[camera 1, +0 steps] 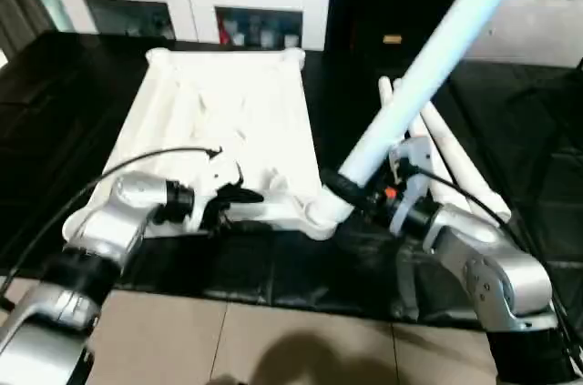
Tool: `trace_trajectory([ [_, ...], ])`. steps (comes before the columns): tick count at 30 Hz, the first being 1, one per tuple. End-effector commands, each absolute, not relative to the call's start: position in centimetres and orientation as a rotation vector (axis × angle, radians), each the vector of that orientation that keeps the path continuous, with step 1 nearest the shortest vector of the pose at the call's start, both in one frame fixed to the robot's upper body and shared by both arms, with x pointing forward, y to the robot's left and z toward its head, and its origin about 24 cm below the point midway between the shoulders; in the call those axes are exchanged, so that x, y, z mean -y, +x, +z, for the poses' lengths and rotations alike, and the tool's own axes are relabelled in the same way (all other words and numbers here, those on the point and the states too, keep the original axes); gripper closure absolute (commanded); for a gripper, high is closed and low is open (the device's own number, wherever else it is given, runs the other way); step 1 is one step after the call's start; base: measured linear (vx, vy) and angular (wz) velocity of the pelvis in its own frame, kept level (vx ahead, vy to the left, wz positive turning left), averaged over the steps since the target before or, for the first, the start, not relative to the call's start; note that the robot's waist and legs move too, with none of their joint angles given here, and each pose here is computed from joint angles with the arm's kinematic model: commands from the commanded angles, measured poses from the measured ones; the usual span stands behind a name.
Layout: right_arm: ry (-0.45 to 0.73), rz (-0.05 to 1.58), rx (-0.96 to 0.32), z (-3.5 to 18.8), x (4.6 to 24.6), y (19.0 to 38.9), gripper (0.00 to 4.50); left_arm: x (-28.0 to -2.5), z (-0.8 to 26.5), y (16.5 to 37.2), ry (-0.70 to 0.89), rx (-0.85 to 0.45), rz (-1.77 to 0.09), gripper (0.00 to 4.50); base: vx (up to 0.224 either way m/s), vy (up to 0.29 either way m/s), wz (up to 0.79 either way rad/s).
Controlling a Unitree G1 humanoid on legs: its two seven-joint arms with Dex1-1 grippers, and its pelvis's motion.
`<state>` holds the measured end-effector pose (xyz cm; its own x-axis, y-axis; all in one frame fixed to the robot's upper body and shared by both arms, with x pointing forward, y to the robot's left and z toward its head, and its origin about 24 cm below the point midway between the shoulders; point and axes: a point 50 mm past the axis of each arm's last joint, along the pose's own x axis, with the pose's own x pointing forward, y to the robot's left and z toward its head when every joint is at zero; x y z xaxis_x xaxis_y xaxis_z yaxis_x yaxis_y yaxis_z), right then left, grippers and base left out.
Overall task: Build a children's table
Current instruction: Insert table leg to table base
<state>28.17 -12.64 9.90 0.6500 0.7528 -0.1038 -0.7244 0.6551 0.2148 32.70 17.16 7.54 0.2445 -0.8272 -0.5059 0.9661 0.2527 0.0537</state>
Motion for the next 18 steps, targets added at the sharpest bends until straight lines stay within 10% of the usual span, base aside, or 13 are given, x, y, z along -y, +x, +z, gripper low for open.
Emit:
trace_trajectory([
  [1,0.128,0.855,-0.178,10.5,12.6,28.3,2.59,-16.9,7.7,33.0,0.419,-0.425,-1.299,1.95,0.000,0.000,0.00],
  [18,0.071,0.836,-0.181,10.6,12.9,28.3,2.59,-16.9,6.2,33.3,0.484,-0.471,-1.326,3.24,0.000,0.000,0.00],
])
